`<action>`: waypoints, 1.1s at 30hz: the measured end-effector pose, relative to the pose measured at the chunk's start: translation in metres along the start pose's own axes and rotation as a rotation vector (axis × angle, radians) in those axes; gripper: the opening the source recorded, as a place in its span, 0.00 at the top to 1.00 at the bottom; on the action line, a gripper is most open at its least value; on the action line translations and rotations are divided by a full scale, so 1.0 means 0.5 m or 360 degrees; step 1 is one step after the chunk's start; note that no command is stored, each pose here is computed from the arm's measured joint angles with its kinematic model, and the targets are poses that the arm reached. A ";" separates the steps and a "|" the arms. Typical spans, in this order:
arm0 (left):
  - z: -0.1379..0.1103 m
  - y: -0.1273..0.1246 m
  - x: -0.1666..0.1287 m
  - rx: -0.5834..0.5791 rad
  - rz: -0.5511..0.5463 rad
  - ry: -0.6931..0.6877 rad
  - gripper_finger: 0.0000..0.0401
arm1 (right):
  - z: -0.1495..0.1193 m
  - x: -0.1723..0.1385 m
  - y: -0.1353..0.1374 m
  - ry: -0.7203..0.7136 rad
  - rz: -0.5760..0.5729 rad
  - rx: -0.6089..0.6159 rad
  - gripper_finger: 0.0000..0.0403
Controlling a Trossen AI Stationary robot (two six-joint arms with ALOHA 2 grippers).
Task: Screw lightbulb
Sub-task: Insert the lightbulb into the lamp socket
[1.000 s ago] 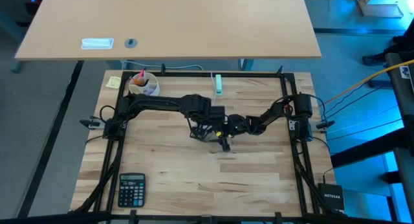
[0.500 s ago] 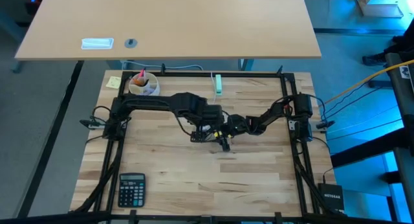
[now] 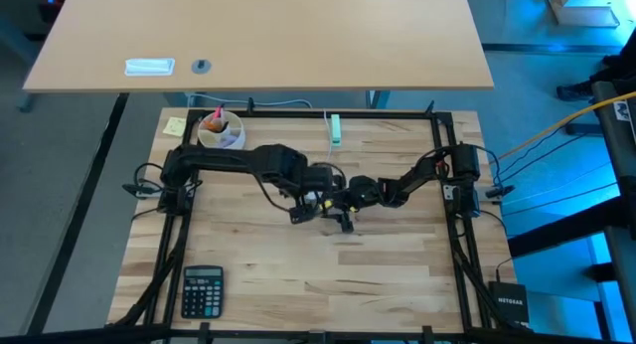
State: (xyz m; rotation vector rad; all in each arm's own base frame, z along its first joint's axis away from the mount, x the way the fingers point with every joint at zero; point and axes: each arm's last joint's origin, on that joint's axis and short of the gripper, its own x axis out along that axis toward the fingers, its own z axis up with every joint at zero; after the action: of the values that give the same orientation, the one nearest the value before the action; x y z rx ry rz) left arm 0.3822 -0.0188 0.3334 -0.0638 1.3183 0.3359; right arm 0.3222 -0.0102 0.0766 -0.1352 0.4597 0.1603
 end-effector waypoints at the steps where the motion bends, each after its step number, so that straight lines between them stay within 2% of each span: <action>1: 0.000 0.008 -0.001 -0.0052 0.0051 0.0000 0.07 | 0.000 0.000 0.000 0.0000 0.0000 0.0000 0.38; 5: -0.015 0.061 -0.016 -0.0248 0.0312 0.0039 0.11 | 0.000 0.000 0.000 0.0000 0.0000 0.0001 0.38; 7: -0.015 0.089 -0.023 -0.0350 0.0361 0.0011 0.13 | 0.000 0.000 0.000 0.0000 0.0001 0.0001 0.38; 11: -0.001 0.137 -0.018 -0.0620 0.0294 -0.0044 0.16 | 0.000 0.000 0.000 0.0000 0.0001 0.0001 0.38; 14: 0.006 0.162 -0.010 -0.0897 0.0114 -0.0001 0.16 | 0.000 0.000 0.000 0.0000 0.0000 0.0001 0.38; 18: 0.030 0.150 0.009 -0.1055 -0.0074 -0.0038 0.16 | 0.000 0.000 0.000 0.0000 0.0000 0.0001 0.38; 21: 0.040 0.127 0.018 -0.1128 -0.0126 -0.0065 0.16 | 0.000 0.000 0.000 0.0000 0.0000 0.0002 0.38; 27: 0.043 0.093 0.042 -0.1145 -0.0116 -0.0021 0.16 | 0.000 0.000 0.000 0.0000 0.0000 0.0002 0.38; 33: 0.039 0.073 0.087 -0.1157 -0.0026 0.0048 0.16 | 0.002 0.002 -0.001 0.0004 0.0001 0.0003 0.38</action>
State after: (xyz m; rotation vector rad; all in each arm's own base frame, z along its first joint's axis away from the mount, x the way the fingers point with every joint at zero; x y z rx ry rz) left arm 0.3995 0.0295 0.3020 -0.6908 1.1673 0.7883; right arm 0.3235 -0.0102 0.0773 -0.1333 0.4625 0.1604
